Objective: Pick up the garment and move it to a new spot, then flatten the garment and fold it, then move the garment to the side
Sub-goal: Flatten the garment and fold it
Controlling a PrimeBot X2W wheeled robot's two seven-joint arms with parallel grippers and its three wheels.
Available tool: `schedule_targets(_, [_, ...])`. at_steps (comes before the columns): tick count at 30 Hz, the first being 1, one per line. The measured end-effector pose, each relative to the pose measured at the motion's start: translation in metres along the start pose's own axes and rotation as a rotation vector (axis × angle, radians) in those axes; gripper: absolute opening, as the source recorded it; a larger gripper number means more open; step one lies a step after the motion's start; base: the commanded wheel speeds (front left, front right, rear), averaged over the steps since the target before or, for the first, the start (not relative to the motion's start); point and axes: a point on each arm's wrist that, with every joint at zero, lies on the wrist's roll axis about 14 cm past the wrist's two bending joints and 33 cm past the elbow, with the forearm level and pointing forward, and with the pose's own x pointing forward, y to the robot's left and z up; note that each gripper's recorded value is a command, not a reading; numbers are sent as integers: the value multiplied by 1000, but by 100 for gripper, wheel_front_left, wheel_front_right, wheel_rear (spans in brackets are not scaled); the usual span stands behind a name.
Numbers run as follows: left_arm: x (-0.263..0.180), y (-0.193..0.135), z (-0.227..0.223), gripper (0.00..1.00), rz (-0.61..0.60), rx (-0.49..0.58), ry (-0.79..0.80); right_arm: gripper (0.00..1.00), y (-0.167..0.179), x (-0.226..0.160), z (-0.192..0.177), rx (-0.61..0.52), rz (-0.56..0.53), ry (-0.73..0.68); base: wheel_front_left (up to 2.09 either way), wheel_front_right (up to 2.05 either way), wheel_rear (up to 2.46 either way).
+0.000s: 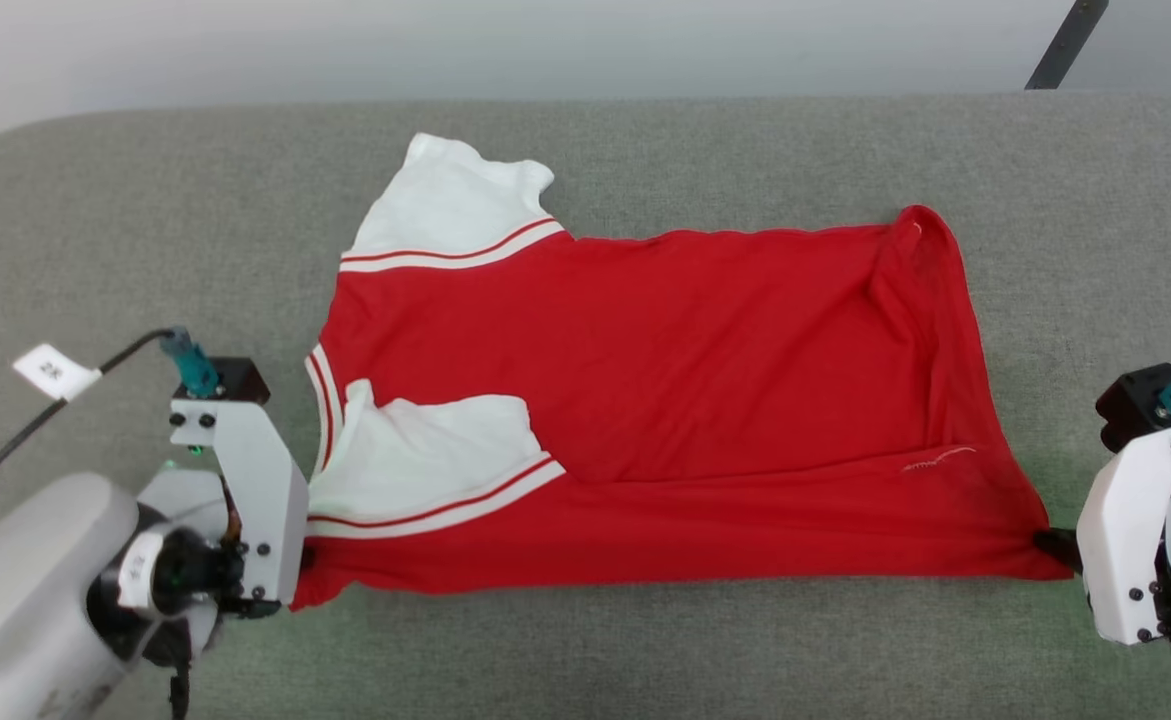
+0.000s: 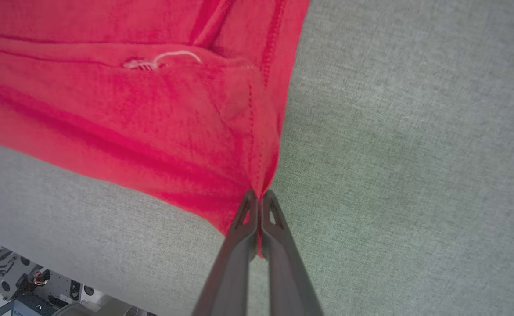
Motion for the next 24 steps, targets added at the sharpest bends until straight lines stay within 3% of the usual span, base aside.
schedule_targets(3, [6, -3, -7, 0, -13, -7, 20, 0, 1, 3, -5, 12, 3, 11, 0, 0, 0])
schedule_targets(5, [11, -3, -11, 14, -15, -11, 27, 0, 3, 6, -9, 17, 7, 19, 0, 0, 0])
schedule_targets(8, [17, -7, -14, 48, -26, -20, 40, 0, 6, 7, -10, 22, 13, 16, 0, 0, 0])
schedule_targets(9, [18, -7, -14, 58, -28, -20, 42, 12, 7, 8, -10, 25, 17, 12, 0, 0, 0])
schedule_targets(10, [19, -8, -14, 76, -28, -20, 40, 20, 8, 8, -11, 26, 17, 12, 0, 0, 0])
schedule_targets(11, [19, -8, -14, 100, -28, -20, 37, 36, 8, 8, -12, 25, 15, 10, 0, 0, 0])
schedule_targets(13, [19, -9, -13, 100, -30, -21, 34, 60, 8, 7, -10, 23, 13, -1, 0, 0, 0])
schedule_targets(14, [18, -9, -12, 100, -31, -20, 28, 65, 8, 5, -9, 21, 10, -8, 0, 0, 0])
schedule_targets(15, [17, -9, -11, 100, -32, -21, 22, 95, 8, 4, -8, 21, 10, -16, 0, 0, 0])
schedule_targets(17, [14, -10, -7, 100, -36, -18, 2, 100, 9, 1, -3, 17, 9, -43, 0, 0, 0])
schedule_targets(24, [-1, -11, 14, 100, -42, 19, -119, 100, 9, -14, 15, 11, -3, -158, 0, 0, 0])
